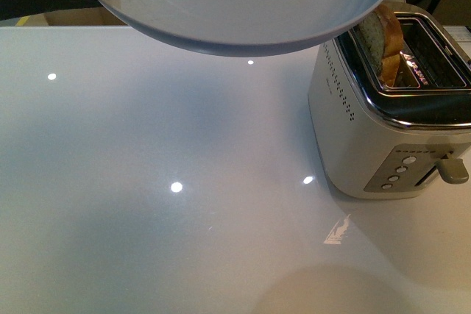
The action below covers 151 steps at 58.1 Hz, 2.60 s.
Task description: Left arm holds plate, right arm toasts bread
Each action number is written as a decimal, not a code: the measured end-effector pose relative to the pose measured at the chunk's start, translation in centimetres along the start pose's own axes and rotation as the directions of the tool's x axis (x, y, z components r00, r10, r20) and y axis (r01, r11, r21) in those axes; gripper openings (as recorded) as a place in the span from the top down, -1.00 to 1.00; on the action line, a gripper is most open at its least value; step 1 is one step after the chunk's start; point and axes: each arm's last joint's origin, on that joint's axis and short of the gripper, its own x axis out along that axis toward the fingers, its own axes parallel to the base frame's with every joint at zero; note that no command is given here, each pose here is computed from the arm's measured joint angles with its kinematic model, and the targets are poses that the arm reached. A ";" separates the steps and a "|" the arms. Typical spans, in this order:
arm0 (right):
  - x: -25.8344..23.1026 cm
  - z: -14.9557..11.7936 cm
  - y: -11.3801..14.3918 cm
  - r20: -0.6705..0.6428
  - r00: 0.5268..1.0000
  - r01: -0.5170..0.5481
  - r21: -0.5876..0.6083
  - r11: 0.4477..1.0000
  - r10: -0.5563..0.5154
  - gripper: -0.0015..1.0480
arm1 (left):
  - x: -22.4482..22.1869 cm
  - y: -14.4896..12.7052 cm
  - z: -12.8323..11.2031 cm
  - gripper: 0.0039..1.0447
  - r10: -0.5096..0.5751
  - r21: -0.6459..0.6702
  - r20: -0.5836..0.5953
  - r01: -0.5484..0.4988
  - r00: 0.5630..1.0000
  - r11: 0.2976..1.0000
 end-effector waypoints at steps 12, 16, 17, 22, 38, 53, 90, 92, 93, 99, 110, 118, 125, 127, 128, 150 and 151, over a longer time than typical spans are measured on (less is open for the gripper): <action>0.0 0.0 0.0 0.000 1.000 0.000 0.000 1.000 0.000 -0.83 | -0.1 -0.4 0.4 0.95 -0.069 0.045 0.010 0.068 0.998 0.997; 0.0 0.0 0.0 0.000 1.000 0.000 0.000 1.000 0.000 -0.83 | -0.2 -0.1 0.9 0.95 -0.077 0.053 0.005 0.077 0.997 0.996; 0.0 0.0 0.0 0.000 1.000 0.000 0.000 1.000 0.000 -0.83 | -0.2 -0.1 1.0 0.95 -0.077 0.054 0.004 0.077 0.997 0.996; 0.0 0.0 0.0 0.001 1.000 0.000 0.000 1.000 0.000 -0.83 | -0.3 0.5 2.0 0.95 -0.074 0.048 0.006 0.074 0.997 0.996; 0.0 0.0 0.0 0.001 1.000 0.000 0.000 1.000 0.000 -0.83 | -0.6 5.7 7.9 0.95 0.003 0.016 0.081 -0.004 0.997 1.000; 0.0 0.0 0.0 0.001 1.000 0.000 0.000 1.000 0.000 -0.83 | 2.5 15.0 11.3 0.95 0.125 -0.039 0.106 -0.122 0.986 0.992; 0.0 0.0 0.0 0.001 1.000 0.000 0.000 1.000 0.000 -0.83 | 11.3 24.6 7.7 0.95 0.195 -0.075 -0.007 -0.195 0.981 0.978; 0.0 0.0 0.0 0.001 1.000 0.000 0.000 1.000 0.000 -0.83 | 11.8 25.0 7.5 0.95 0.197 -0.075 -0.013 -0.198 0.980 0.977; 0.0 0.0 0.0 0.001 1.000 0.000 0.000 1.000 0.000 -0.83 | 11.9 25.0 7.4 0.95 0.198 -0.076 -0.014 -0.199 0.980 0.977; 0.0 0.0 0.0 0.001 1.000 0.000 0.000 1.000 0.000 -0.83 | 12.8 25.9 6.8 0.95 0.207 -0.081 -0.029 -0.209 0.978 0.975; 0.0 0.0 0.0 0.001 1.000 0.000 0.000 1.000 0.000 -0.83 | 14.5 27.6 5.3 0.95 0.223 -0.096 -0.067 -0.228 0.973 0.969; 0.0 0.0 0.0 0.001 1.000 0.000 0.000 1.000 0.000 -0.83 | 15.2 28.3 4.6 0.95 0.228 -0.097 -0.076 -0.234 0.971 0.967; 0.0 0.0 0.0 0.001 1.000 0.000 0.000 1.000 0.000 -0.83 | 15.6 28.7 4.0 0.95 0.247 -0.091 -0.089 -0.255 0.965 0.963; 0.0 0.0 0.0 0.001 1.000 0.000 0.000 1.000 0.000 -0.83 | 15.6 28.9 3.8 0.95 0.250 -0.091 -0.091 -0.258 0.964 0.962; 0.0 0.0 0.0 0.001 1.000 0.000 0.000 1.000 0.000 -0.83 | 15.7 28.9 3.8 0.95 0.250 -0.092 -0.092 -0.258 0.964 0.962; 0.0 0.0 0.0 0.001 1.000 0.000 0.000 1.000 0.000 -0.83 | 16.0 29.5 3.0 0.85 0.311 -0.076 -0.119 -0.321 0.943 0.944; 0.0 0.0 0.0 0.001 1.000 0.000 0.000 1.000 0.000 -0.83 | 16.0 29.5 3.0 0.78 0.318 -0.075 -0.120 -0.328 0.940 0.942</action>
